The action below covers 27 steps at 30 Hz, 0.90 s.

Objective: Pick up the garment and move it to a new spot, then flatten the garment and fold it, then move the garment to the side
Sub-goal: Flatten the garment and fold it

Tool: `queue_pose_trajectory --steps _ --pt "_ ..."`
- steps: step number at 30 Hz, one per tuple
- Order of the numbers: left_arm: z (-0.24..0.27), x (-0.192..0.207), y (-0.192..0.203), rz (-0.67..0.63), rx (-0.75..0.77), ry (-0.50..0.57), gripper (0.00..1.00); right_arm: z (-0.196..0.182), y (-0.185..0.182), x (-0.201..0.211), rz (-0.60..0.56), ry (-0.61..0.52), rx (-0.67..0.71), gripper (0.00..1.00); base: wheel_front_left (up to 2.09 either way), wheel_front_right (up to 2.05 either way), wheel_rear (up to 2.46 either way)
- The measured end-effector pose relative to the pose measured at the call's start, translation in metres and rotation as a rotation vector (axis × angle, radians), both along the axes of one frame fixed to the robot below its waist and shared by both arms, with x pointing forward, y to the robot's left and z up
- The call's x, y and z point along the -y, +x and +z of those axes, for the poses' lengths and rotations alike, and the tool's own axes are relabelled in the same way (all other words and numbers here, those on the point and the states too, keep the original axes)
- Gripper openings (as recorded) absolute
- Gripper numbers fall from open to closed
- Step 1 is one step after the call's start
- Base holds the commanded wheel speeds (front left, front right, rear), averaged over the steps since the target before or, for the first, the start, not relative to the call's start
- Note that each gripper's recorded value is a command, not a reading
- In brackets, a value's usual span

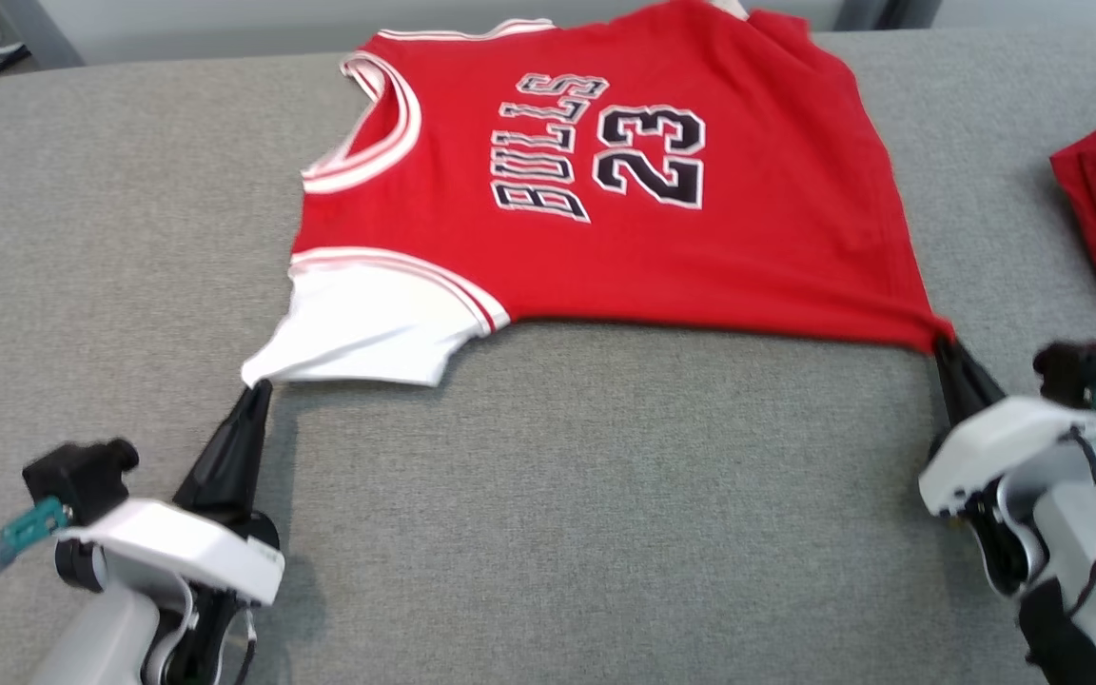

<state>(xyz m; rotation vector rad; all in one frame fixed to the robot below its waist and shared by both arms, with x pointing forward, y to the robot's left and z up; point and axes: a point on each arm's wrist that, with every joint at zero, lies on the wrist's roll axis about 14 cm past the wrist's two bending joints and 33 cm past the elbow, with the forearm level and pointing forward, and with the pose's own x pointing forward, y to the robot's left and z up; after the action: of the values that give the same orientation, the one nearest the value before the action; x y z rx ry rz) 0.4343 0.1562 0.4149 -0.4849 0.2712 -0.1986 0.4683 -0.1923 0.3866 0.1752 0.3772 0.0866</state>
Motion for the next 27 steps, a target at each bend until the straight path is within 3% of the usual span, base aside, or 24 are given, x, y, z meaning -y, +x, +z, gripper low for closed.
queue_pose_trajectory --steps 2,6,9,15,27 --pt "0.011 -0.003 -0.013 0.012 0.034 -0.005 0.0 -0.008 -0.013 -0.003 0.002 0.017 -0.02 0.0 0.0 0.0 0.0" --pt "0.028 -0.004 -0.038 0.035 0.066 -0.018 0.0 -0.011 -0.029 -0.042 0.053 0.152 -0.027 0.0 0.0 0.0 0.0" --pt "0.028 -0.009 -0.052 0.046 0.048 -0.008 0.0 -0.012 -0.033 -0.042 0.08 0.135 -0.031 0.0 0.0 0.0 0.0" --pt "0.026 -0.004 -0.081 0.052 -0.022 -0.026 0.0 -0.006 -0.026 0.007 0.018 0.041 -0.003 0.0 0.0 0.0 0.0" --pt "0.002 0.013 -0.106 -0.018 -0.177 -0.03 0.0 -0.021 -0.066 0.001 0.029 0.058 -0.04 0.0 0.0 0.0 0.0"
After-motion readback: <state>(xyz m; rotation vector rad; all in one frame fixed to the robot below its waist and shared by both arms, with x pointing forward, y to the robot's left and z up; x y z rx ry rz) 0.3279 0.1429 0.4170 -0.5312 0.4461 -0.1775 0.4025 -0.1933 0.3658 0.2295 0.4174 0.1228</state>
